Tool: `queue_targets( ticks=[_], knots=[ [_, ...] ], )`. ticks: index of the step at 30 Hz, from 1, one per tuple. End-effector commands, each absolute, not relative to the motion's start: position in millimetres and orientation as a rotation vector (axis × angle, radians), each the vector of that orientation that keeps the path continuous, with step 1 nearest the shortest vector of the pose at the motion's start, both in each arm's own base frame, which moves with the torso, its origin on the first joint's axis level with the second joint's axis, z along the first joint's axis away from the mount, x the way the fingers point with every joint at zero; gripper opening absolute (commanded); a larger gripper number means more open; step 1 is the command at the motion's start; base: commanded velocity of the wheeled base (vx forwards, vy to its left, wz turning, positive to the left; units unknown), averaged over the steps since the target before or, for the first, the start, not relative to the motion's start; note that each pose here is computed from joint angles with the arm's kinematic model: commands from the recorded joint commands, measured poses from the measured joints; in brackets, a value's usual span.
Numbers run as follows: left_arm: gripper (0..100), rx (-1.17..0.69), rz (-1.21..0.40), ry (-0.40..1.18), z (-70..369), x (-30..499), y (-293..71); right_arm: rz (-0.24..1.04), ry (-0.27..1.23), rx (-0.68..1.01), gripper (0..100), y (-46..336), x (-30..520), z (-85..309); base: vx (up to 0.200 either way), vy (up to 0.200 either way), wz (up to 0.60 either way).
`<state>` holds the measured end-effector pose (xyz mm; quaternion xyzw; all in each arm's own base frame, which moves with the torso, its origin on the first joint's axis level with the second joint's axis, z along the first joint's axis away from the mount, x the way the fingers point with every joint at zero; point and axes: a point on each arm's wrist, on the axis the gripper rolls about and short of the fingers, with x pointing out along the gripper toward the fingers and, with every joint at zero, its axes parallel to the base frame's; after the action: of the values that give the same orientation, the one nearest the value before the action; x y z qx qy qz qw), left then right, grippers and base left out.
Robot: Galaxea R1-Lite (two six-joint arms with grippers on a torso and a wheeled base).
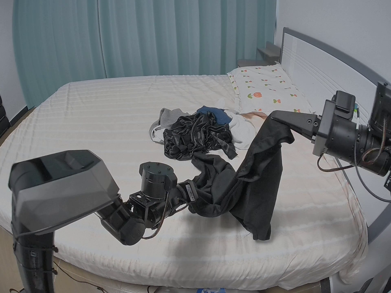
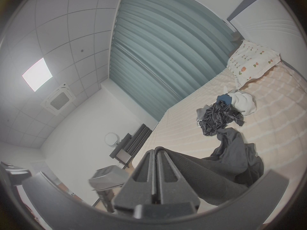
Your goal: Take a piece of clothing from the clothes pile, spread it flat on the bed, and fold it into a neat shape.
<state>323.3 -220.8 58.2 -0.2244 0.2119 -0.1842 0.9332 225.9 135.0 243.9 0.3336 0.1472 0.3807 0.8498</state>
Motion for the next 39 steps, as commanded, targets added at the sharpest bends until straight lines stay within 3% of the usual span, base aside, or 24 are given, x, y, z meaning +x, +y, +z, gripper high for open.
queue_targets(
  ticks=[1, 3, 8, 10, 16, 24, 36, 39],
  knots=[
    [0, -0.559, -0.450, 0.249, 153.5, 281.1, -206.4, 0.704, 0.252, 0.703, 0, 162.9, 264.3, 229.3, 0.000, 0.000, 0.00],
    [0, -0.589, -0.419, 0.168, 181.5, 274.2, -192.0, 0.688, 0.109, 0.732, 0, 161.8, 265.3, 247.3, 0.000, 0.000, 0.00],
    [0, -0.606, -0.374, 0.125, 202.2, 257.2, -167.0, 0.701, -0.040, 0.760, 0, 153.7, 258.3, 262.4, 0.000, 0.000, 0.00],
    [0, -0.598, -0.361, 0.144, 196.0, 252.3, -163.0, 0.699, -0.036, 0.756, 0, 152.0, 255.4, 258.6, 0.000, 0.000, 0.00],
    [0, -0.617, -0.309, 0.292, 154.0, 237.5, -154.2, 0.627, 0.164, 0.718, 0, 152.7, 257.4, 198.0, 0.000, 0.000, 0.00],
    [0, -0.688, -0.297, 0.335, 144.5, 236.0, -153.9, 0.609, 0.165, 0.726, 0, 152.8, 264.4, 179.0, -0.150, 0.000, 0.00],
    [0, -0.718, -0.267, 0.384, 130.5, 242.3, -156.6, 0.573, 0.156, 0.722, 0, 153.3, 267.7, 173.3, 0.000, 0.000, 0.00],
    [0, -0.713, -0.258, 0.392, 126.0, 246.5, -159.3, 0.567, 0.150, 0.716, 0, 154.0, 267.5, 173.7, 0.000, 0.200, 0.00]
  ],
)
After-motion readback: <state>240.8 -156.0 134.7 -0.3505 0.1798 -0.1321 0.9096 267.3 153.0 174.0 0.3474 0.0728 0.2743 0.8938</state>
